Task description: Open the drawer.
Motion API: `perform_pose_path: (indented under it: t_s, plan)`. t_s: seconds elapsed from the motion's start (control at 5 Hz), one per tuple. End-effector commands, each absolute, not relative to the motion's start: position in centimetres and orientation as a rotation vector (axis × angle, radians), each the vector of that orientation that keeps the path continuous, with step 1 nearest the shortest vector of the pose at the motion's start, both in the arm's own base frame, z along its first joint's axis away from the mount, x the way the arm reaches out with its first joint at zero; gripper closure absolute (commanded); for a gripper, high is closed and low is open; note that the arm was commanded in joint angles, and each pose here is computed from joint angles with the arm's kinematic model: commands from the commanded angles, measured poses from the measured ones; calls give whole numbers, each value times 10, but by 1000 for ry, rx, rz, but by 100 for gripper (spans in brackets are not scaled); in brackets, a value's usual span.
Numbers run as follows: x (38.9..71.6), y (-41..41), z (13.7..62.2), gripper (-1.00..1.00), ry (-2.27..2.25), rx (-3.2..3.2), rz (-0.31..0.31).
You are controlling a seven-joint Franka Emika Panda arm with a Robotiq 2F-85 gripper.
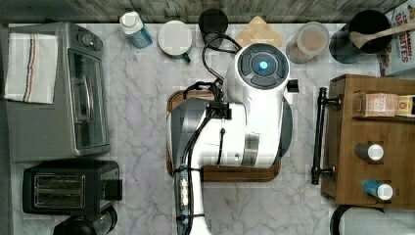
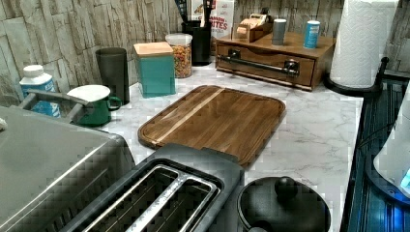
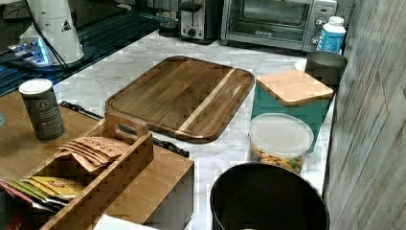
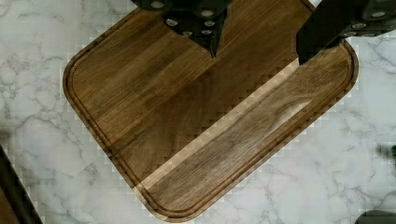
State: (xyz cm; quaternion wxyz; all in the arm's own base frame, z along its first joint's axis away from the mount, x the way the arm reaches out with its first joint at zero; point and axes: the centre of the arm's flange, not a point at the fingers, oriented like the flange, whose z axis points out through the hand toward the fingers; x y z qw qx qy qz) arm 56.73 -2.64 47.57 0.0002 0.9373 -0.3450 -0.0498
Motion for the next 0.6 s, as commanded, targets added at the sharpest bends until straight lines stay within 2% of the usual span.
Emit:
perform_pose_path:
  t_s: [0.2,0.6]
  plan:
    - [566,-26,471,-100,-1090,2947,-176]
    - [537,-84,447,-100,-684,2979,-63]
